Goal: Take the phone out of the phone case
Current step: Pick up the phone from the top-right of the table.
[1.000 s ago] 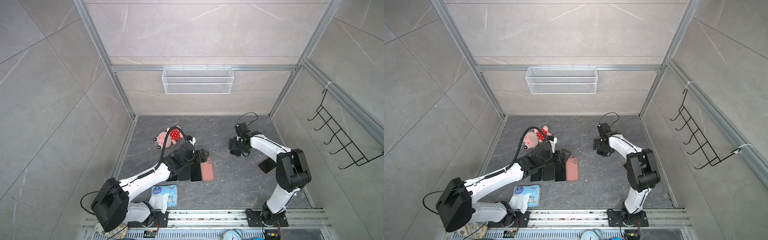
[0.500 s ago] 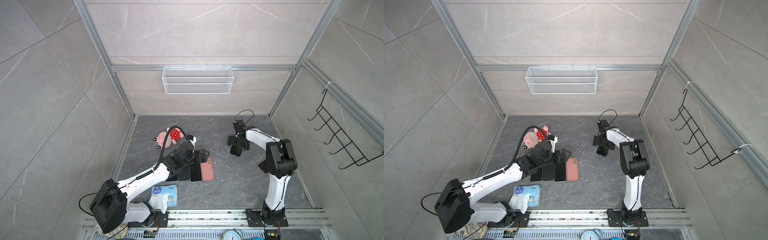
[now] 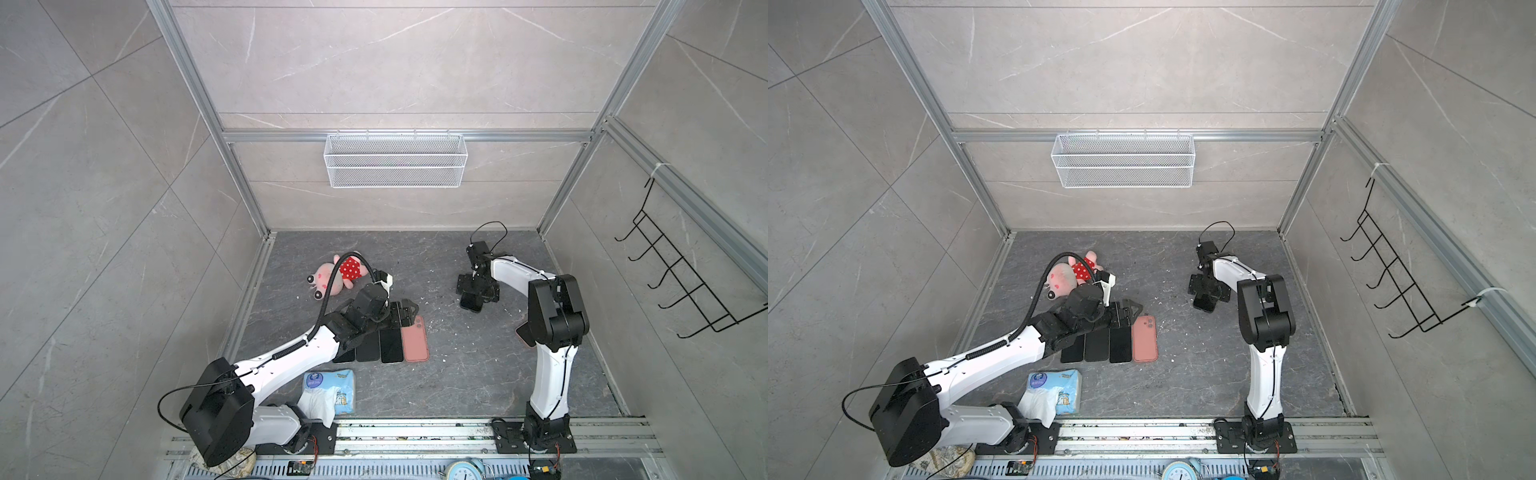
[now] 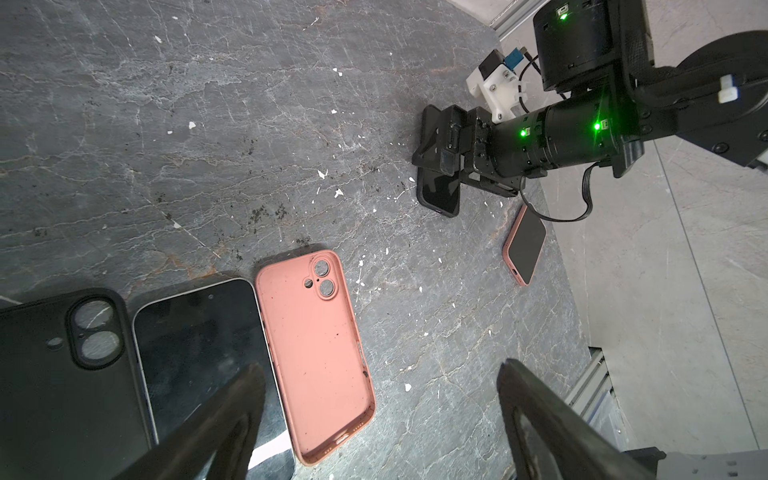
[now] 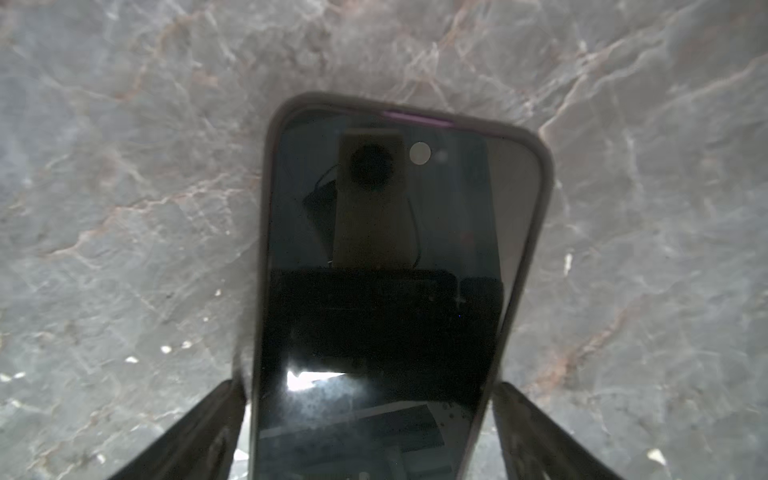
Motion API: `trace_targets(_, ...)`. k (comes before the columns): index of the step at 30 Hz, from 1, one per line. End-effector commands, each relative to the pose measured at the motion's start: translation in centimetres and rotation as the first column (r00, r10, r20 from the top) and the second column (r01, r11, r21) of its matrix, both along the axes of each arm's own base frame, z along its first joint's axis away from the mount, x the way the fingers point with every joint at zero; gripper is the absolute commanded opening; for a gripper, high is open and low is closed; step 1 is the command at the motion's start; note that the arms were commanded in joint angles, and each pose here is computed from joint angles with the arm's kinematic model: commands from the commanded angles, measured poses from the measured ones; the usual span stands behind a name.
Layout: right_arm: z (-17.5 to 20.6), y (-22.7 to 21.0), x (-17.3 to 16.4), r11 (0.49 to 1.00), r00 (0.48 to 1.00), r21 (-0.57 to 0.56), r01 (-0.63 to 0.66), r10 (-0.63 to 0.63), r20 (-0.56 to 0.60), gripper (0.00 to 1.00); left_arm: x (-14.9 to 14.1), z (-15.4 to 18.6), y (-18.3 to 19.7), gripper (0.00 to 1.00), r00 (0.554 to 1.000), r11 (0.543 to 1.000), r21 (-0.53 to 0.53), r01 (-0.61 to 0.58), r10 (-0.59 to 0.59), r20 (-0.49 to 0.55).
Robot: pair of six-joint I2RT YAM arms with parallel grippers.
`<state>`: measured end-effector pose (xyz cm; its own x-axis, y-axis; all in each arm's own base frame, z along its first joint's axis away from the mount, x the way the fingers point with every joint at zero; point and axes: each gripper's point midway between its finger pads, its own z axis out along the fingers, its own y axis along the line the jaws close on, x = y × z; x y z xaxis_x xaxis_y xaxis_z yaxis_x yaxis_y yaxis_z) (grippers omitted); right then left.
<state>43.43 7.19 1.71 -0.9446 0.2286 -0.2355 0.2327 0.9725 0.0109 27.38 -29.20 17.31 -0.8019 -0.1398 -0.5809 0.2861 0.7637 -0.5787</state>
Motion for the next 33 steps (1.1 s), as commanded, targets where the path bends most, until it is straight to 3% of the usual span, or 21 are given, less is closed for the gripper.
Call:
trace_targets(1,-1.2,0.2,-0.6,1.0,0.999,0.019,-0.004,0.005,-0.046,0.89,0.7,2.9,-0.1,0.9,0.997,1.0,-0.025,-0.002,0.004,0.071)
trace_targets(7,-1.1,0.4,-1.2,0.999,0.998,0.035,-0.019,0.02,-0.052,0.78,0.8,3.0,-0.1,0.89,0.997,1.0,-0.021,-0.003,0.005,0.075)
trace_targets(11,-0.3,0.5,-1.6,0.999,0.999,0.038,-0.032,0.033,-0.031,0.66,1.1,2.9,-0.4,0.89,0.997,1.0,-0.031,0.0,0.002,0.072)
trace_targets(20,3.4,2.4,-2.5,0.978,0.982,0.146,-0.149,0.129,0.138,0.55,2.4,2.6,-2.1,0.89,1.0,0.986,-0.168,0.019,-0.016,0.024)
trace_targets(28,6.1,6.5,-4.6,0.908,0.929,0.251,-0.335,0.273,0.251,0.47,3.2,1.9,-4.4,0.88,0.998,0.965,-0.255,0.057,-0.064,-0.02)
trace_targets(33,7.8,10.2,-6.4,0.839,0.864,0.267,-0.475,0.387,0.323,0.45,3.6,0.9,-5.3,0.88,0.995,0.954,-0.294,0.055,-0.078,-0.068)
